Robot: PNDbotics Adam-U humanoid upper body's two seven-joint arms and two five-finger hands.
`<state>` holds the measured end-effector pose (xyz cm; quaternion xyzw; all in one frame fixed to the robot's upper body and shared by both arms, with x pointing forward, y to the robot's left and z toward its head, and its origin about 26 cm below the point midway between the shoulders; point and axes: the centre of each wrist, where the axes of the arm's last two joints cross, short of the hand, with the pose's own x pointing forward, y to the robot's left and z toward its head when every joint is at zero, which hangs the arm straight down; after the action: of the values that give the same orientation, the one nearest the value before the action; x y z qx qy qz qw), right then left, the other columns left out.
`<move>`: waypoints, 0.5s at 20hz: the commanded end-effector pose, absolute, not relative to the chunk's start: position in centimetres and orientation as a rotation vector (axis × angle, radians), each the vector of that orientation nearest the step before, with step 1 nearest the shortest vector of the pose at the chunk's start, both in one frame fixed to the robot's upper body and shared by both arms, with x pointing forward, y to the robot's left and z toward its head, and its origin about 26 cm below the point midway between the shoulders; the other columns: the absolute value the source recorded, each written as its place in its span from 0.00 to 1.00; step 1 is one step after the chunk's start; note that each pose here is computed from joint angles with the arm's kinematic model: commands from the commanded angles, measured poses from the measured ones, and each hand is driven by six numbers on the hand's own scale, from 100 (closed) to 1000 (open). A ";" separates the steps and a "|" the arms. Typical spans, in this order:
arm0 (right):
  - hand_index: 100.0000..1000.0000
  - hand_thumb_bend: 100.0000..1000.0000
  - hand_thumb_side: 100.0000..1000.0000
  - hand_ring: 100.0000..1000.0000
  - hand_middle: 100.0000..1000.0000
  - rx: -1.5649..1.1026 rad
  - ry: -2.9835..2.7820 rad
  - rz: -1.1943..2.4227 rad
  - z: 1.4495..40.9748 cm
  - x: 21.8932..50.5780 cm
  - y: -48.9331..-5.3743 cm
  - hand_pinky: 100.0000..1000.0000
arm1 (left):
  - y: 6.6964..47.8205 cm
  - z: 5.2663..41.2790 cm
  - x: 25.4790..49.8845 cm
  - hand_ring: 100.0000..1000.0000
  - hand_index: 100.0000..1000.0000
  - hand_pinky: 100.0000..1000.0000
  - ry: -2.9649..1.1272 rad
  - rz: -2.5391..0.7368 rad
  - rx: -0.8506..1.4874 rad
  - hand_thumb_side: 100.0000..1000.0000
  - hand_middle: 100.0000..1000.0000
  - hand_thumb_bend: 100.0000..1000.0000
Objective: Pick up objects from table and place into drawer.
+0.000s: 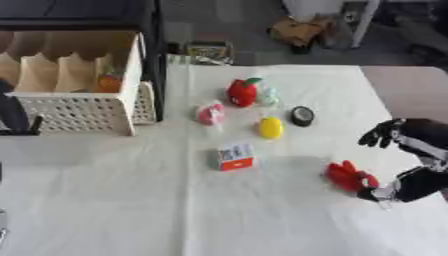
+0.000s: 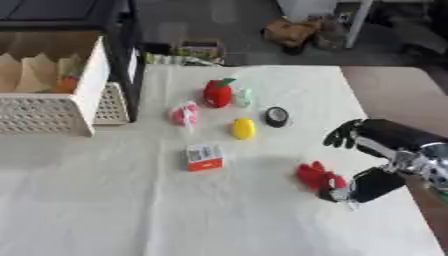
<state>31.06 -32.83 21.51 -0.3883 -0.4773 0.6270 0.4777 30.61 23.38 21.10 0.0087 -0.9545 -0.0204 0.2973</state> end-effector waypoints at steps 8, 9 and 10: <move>0.80 0.50 0.43 0.71 0.65 -0.995 -1.106 1.531 20.5 32.1 -33.3 0.73 | 23.1 21.4 30.4 0.15 0.78 0.14 -2.546 -0.073 0.016 0.64 0.36 0.00; 0.80 0.50 0.43 0.71 0.65 -0.995 -1.101 1.526 20.3 32.2 -33.3 0.73 | 23.1 21.4 30.4 0.15 0.78 0.14 -2.546 -0.072 0.016 0.64 0.36 0.00; 0.79 0.50 0.43 0.70 0.64 -0.994 -1.098 1.522 20.1 32.3 -33.4 0.73 | 23.1 21.4 30.4 0.15 0.78 0.14 -2.545 -0.071 0.017 0.64 0.36 0.00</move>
<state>32.10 -32.99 19.29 -0.3909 -0.4547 0.6292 0.4946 30.63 23.12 20.90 0.0048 -0.9525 -0.0230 0.3037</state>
